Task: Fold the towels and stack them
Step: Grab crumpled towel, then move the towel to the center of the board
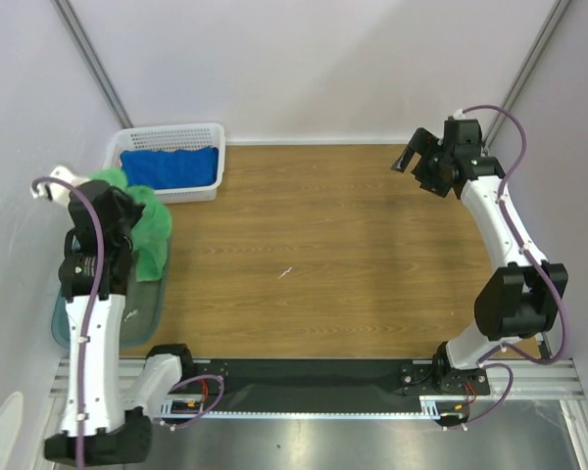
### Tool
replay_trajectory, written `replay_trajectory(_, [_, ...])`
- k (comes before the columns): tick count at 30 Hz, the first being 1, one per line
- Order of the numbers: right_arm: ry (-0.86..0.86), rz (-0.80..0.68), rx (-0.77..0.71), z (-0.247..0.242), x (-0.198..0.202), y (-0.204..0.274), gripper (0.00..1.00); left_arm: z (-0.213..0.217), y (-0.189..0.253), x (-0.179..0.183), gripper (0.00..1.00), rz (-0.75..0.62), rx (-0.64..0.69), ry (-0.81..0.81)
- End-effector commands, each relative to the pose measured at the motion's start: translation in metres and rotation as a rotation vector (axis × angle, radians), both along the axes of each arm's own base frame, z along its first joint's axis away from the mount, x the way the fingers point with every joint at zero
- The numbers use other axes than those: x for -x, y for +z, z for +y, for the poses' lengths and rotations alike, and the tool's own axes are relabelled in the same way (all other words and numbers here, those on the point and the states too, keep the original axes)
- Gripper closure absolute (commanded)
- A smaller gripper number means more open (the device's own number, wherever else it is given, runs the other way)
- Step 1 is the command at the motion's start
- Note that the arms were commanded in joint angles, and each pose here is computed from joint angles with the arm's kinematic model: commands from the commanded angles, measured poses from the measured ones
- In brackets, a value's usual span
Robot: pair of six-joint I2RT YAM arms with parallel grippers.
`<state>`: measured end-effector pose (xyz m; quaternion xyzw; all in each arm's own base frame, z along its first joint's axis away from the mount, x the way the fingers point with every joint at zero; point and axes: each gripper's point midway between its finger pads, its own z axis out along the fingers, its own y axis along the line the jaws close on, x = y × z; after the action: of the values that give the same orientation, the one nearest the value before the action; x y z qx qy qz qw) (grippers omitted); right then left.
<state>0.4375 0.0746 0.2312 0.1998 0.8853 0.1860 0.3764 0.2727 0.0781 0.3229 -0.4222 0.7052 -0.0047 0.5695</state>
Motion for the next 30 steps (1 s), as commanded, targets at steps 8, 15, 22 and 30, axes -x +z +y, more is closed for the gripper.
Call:
replay_trajectory(8, [-0.131, -0.041, -0.03, -0.046, 0.056, 0.01, 0.0, -0.188, 0.087, -0.049, 1.0, -0.106, -0.068, -0.589])
replay_trajectory(15, [-0.253, -0.037, -0.029, -0.081, 0.101, 0.002, 0.0, -0.328, 0.129, -0.049, 1.0, -0.181, -0.067, -0.937])
replay_trajectory(22, [-0.338, -0.024, -0.013, -0.105, 0.128, -0.001, 0.0, -0.413, 0.123, -0.035, 1.0, -0.175, -0.03, -1.169])
replay_trajectory(30, [-0.3, 0.033, -0.016, -0.101, 0.138, -0.02, 0.0, -0.398, -0.043, -0.046, 1.0, 0.164, 0.112, -1.053])
